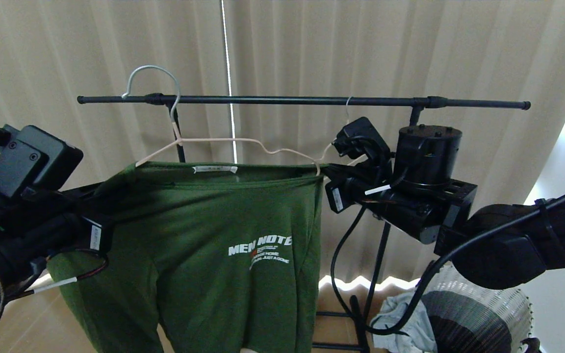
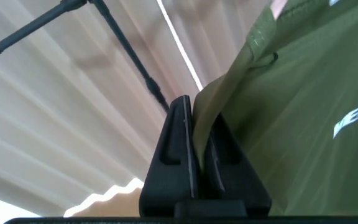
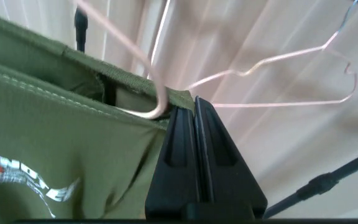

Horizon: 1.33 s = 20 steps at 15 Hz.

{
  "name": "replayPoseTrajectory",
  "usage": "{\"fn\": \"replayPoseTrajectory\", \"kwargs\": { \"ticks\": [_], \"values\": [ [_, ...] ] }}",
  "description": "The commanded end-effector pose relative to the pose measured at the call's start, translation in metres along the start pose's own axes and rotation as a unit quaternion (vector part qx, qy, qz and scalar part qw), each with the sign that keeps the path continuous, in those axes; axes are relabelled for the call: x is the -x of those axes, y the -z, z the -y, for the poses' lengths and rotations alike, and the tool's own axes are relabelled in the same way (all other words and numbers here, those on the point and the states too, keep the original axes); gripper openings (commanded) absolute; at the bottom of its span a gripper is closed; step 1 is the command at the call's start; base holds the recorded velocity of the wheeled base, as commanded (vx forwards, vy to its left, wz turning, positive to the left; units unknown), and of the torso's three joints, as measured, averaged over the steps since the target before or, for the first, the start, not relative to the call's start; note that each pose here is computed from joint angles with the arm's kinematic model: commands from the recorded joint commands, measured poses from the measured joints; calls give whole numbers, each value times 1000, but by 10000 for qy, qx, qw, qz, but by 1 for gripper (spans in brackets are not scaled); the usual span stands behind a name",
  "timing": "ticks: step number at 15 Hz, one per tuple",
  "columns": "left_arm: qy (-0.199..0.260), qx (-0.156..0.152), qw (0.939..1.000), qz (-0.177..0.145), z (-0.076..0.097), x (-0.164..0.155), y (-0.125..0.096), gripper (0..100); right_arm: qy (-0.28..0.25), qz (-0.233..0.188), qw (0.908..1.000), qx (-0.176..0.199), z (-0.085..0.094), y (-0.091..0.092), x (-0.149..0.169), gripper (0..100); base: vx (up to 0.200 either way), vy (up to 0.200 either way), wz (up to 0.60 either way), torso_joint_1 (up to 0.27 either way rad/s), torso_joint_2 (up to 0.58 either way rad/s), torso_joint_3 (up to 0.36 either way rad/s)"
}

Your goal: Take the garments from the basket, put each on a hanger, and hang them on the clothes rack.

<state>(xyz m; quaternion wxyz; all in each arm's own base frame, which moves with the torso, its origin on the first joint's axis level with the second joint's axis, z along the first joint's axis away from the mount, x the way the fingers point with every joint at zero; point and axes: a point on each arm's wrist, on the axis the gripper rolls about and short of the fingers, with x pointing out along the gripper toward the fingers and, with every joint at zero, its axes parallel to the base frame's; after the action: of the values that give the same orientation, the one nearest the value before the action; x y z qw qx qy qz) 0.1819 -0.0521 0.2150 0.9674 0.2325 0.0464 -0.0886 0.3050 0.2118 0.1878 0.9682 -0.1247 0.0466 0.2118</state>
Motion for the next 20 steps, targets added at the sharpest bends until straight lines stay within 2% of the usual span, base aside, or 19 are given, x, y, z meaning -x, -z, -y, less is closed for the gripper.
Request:
{"fn": "replayPoseTrajectory", "kwargs": {
  "ticks": [1, 2, 5, 10, 12, 13, 15, 17, 18, 20],
  "values": [
    [-110, -207, 9996, -165, -4, 0, 8, 0, 20, 77, 10000, -15, 1, -5, 0, 0, 0, 0, 0, 0, 0, 0],
    [-118, -398, 9988, -243, -4, 0, 11, 0, 12, 79, 10000, -14, 0, -5, 0, 0, 0, 0, 0, 0, 0, 0],
    [-23, -708, 9968, -371, 0, -2, 18, 0, -65, 119, 9999, -1, -5, -7, 1, 0, 0, 0, 0, 0, 0, 0],
    [-60, -693, 9968, -400, 3, -16, 22, 0, -574, 365, 9977, 65, -35, -25, 23, 0, 0, 0, 0, 0, 0, 0],
    [-337, -588, 9971, -333, 0, -22, 18, 0, -753, 238, 9968, 121, -44, -23, 31, 0, 0, 0, 0, 0, 0, 0],
    [-572, -381, 9970, -352, 0, -26, 17, 0, -864, 220, 9959, 156, -52, -21, 34, 0, 0, 0, 0, 0, 0, 0],
    [-648, -2, 9977, -201, 2, -30, 15, 0, -947, 151, 9949, 300, -57, -19, 33, 0, 0, 0, 0, 0, 0, 0],
    [-649, 107, 9977, -177, 2, -29, 15, 0, -968, 90, 9940, 499, -58, -17, 32, 0, 0, 0, 0, 0, 0, 0],
    [-629, 161, 9978, -147, 2, -28, 14, 0, -1019, 38, 9932, 555, -61, -15, 32, 100, 0, 0, 0, 0, 0, 0],
    [-619, 166, 9978, -150, 3, -28, 14, 0, -1064, 149, 9928, 537, -65, -20, 34, 100, 0, 0, 0, 0, 0, 0]
  ]
}}
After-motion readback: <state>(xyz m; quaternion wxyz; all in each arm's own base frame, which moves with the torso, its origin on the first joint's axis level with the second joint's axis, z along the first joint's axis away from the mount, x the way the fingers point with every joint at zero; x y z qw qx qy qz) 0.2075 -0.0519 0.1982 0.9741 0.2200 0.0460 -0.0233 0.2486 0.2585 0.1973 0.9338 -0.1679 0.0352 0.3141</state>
